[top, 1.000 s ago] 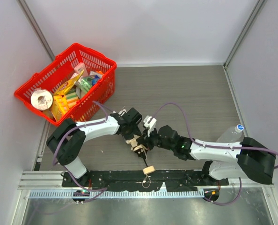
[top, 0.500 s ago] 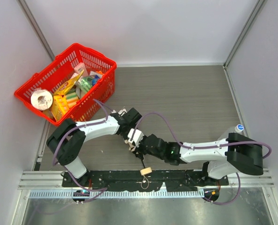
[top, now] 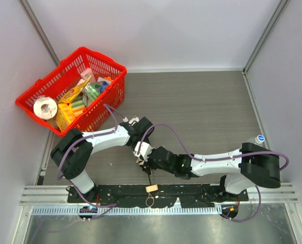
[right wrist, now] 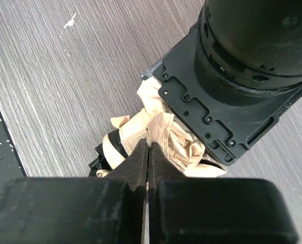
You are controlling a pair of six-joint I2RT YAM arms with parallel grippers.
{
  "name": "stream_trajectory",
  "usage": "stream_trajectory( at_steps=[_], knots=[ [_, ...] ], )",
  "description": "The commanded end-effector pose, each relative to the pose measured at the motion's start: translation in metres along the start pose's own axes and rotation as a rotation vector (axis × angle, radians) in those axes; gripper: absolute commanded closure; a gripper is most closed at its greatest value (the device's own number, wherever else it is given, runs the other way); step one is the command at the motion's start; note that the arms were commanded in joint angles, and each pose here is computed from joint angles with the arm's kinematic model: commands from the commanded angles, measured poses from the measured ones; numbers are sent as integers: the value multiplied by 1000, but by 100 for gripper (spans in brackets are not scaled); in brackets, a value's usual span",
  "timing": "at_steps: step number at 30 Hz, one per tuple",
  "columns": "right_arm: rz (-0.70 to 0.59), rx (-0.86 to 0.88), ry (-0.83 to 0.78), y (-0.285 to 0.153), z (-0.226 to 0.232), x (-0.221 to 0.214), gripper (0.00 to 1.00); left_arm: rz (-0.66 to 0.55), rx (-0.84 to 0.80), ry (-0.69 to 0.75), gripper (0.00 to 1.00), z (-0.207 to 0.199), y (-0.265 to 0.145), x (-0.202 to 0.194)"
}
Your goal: Put away the umbrella
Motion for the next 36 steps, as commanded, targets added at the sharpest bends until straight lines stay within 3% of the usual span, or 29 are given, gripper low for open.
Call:
stream_trajectory(
  at_steps=[1,8,15,21,23,26,28,31,32,34,36],
  knots=[
    [73,207,146,7,39,-31,99,-28,-73,-22,100,-15,-12,15],
    [45,303,247,7,50,-33,71,-42,-121,-29,100,-21,-21,18],
    [-27,453,349,-17,59,-8,63,-42,-145,-36,100,-20,-11,12],
    [-181,519,439,-67,48,41,55,-168,-222,-1,100,-29,-24,32],
    [-231,447,484,-83,32,55,52,-245,-243,19,100,-31,-35,45],
    [-254,180,531,-100,-9,69,49,-370,-299,70,100,-37,-59,65],
    [-270,130,545,-110,-27,77,49,-437,-348,92,100,-42,-77,76],
    [-273,-56,672,-120,-61,90,51,-566,-467,150,100,-53,-113,92],
    [-273,-185,711,-124,-83,85,51,-636,-513,170,100,-57,-127,100],
    [-305,-285,771,-134,-104,89,51,-771,-571,209,100,-59,-150,111],
    [-303,-264,772,-135,-108,94,58,-876,-572,238,100,-55,-164,121]
  ],
)
Point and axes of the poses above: each gripper's point midway between its finger pads, its own y axis out along the fingers, its own z axis along the line the jaws close on, x = y × z, the point moved 4 cm from there along -y, back along the fingers, and after that the axes turned 9 degrees about y, right-handed, at the moved point
